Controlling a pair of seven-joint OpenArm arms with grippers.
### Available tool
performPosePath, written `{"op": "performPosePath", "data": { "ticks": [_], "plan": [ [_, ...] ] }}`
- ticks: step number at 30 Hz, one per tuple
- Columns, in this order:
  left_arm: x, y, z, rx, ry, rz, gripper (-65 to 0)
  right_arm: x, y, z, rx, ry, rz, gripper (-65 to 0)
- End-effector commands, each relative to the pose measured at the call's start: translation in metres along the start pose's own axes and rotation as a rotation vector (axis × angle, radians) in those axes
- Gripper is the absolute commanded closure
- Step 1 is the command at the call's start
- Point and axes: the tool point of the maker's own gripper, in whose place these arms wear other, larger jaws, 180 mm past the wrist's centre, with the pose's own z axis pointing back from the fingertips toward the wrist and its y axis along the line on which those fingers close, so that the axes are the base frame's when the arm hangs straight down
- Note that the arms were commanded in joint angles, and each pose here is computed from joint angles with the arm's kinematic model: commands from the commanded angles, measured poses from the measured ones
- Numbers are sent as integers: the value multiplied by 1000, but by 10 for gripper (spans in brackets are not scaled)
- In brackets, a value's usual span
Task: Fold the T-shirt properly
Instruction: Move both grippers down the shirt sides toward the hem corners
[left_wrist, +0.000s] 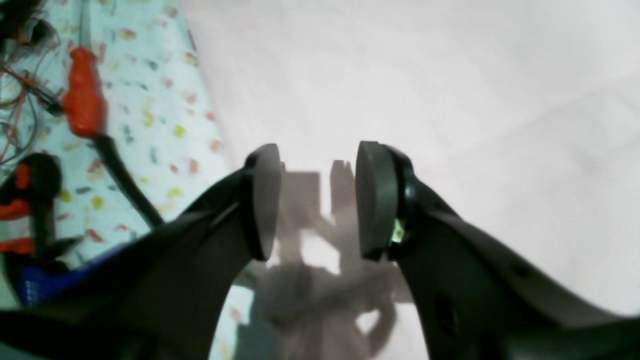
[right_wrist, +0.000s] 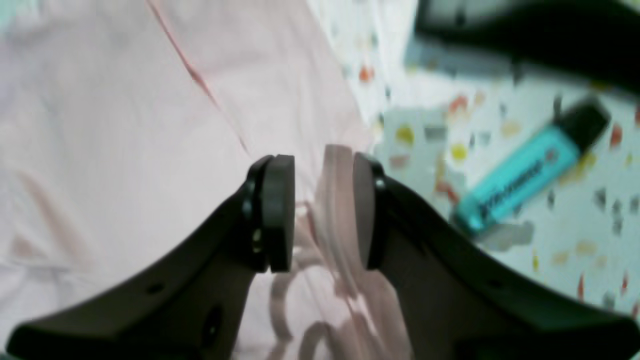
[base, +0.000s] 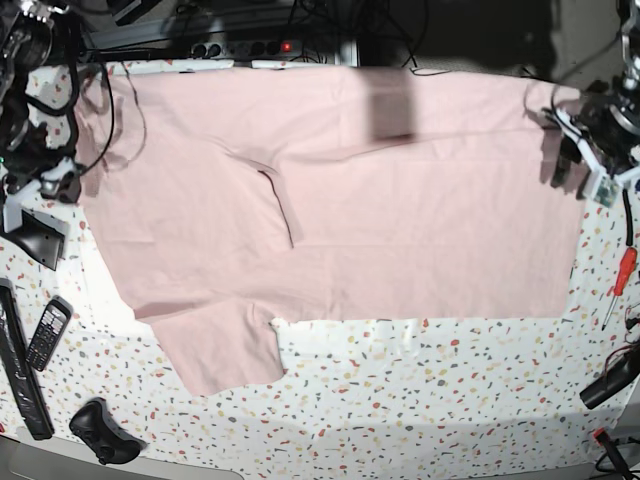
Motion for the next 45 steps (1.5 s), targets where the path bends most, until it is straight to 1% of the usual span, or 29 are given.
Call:
{"op": "performPosePath", "data": {
  "ticks": [1,4,10,14,17,20,26,28,32,35,40,41,43,45],
  "plan": [
    [21,15,-3,22,-67,12,-242,21,3,2,9,-60,33,-196],
    [37,41,-23,46,-115,105,-242,33,20,-7,54,-87,58,-196],
    [51,91,-64,81,-130,221,-241,51,61,-25,146,-94,131,-196],
    [48,121,-91,95,-117,342,-241,52,74,-35,144,-74,193,-196],
    [44,132,-110,85,-123,429,-241,51,80,-39,149,-80,204,-195],
    [41,131,-130,63,-114,476,-241,47,79,-42,151,-70,190,-195],
    [50,117,-161,18,-86,471,-242,33,73,-49,151,-25,163,-195],
    [54,120,-169,50,-68,482,-242,31,73,-50,150,-17,161,-195],
    [57,114,-182,88,-42,436,-241,26,71,-50,147,13,163,-195],
    [52,110,-190,135,-16,437,-241,21,71,-50,145,41,165,-195],
    [36,92,-197,114,30,449,-241,17,70,-50,143,62,167,-195],
    [32,89,-197,109,42,455,-234,17,70,-50,143,61,167,-195],
    [24,82,-198,95,68,465,-187,19,70,-50,143,53,167,-195],
    [22,78,-198,79,68,468,-104,26,70,-49,145,14,165,-195]
  ]
}}
